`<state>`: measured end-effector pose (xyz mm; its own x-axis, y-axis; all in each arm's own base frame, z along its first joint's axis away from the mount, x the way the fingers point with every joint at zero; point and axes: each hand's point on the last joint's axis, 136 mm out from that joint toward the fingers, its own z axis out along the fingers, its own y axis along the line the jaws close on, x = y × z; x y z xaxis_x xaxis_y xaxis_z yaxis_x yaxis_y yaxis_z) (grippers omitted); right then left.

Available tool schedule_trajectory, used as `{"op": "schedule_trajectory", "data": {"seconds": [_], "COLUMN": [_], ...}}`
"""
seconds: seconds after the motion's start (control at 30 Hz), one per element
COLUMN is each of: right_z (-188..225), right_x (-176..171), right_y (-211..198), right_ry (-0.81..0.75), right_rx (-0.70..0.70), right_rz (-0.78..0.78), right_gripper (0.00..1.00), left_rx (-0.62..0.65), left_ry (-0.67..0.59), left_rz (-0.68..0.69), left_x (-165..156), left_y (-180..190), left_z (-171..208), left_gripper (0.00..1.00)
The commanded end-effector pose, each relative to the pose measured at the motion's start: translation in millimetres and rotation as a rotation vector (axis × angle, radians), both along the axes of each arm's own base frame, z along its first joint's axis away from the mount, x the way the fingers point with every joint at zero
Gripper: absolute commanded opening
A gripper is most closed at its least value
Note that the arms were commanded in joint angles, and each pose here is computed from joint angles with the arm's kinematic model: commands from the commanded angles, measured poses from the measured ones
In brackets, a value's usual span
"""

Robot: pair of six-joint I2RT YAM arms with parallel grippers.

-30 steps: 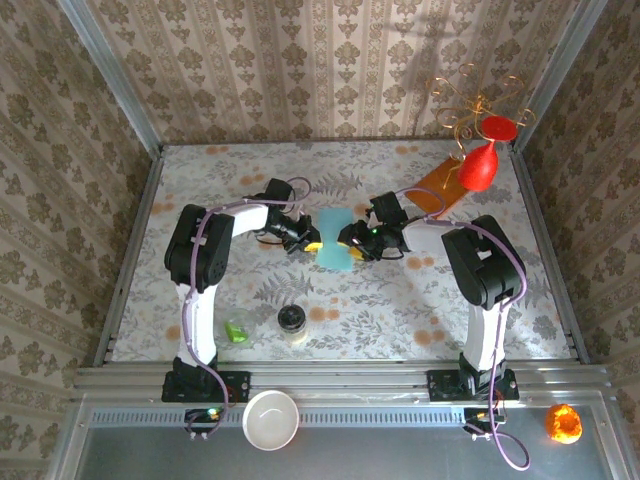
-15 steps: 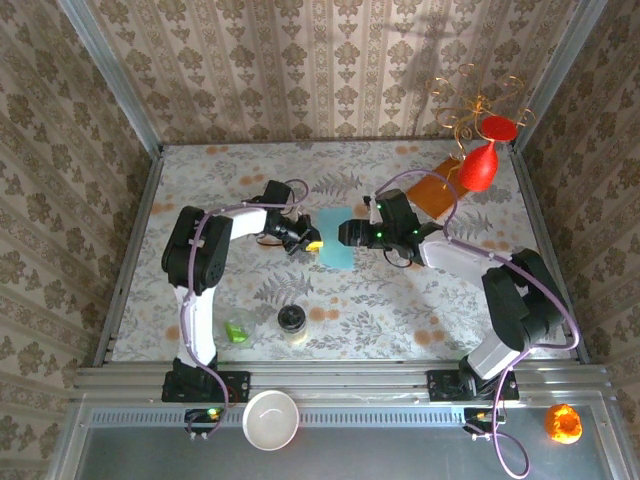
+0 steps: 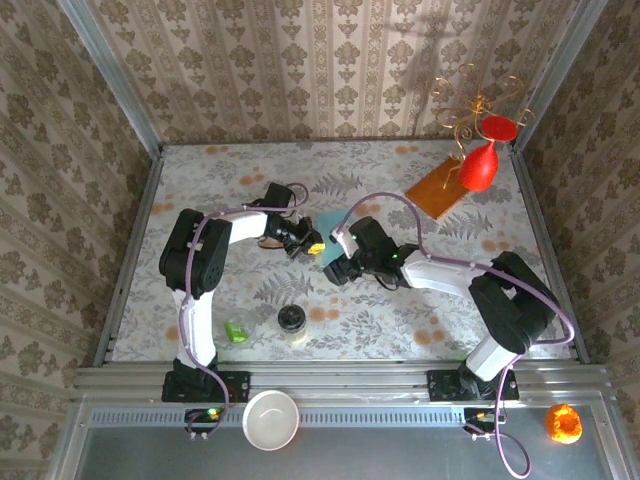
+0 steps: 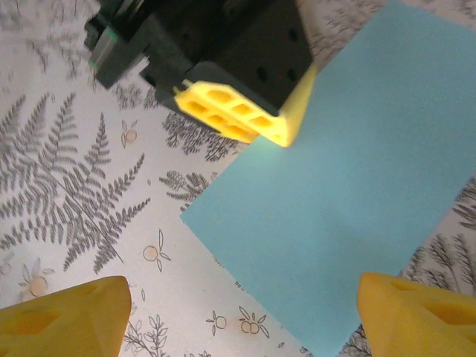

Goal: Fold a paper plane with a square sheet of paper (pick it up from the middle)
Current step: Third fold the triangle at the center of the table.

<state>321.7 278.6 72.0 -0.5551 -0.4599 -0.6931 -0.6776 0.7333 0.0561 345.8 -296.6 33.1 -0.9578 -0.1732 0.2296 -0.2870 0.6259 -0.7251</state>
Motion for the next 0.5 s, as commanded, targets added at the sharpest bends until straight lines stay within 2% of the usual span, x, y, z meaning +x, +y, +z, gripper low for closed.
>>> {"op": "schedule_trajectory", "data": {"seconds": [0.0,0.3,0.47], "right_z": [-10,-37,-43], "right_x": [12,21,25], "right_y": [1,7,11], "right_ry": [-0.101,-0.164,-0.193], "right_rx": [-0.089,-0.187,-0.197], "right_rz": [0.06,0.131,0.156], "right_gripper": [0.81,0.77,0.68], "left_rx": [-0.034,-0.052,-0.054], "left_ry": [-0.018,0.002,0.004], "left_rz": [0.004,0.017,0.022], "left_x": [0,-1,-1], "left_y": [-4,-6,-6], "left_z": [18,19,20], "left_gripper": [0.05,0.05,0.05]}}
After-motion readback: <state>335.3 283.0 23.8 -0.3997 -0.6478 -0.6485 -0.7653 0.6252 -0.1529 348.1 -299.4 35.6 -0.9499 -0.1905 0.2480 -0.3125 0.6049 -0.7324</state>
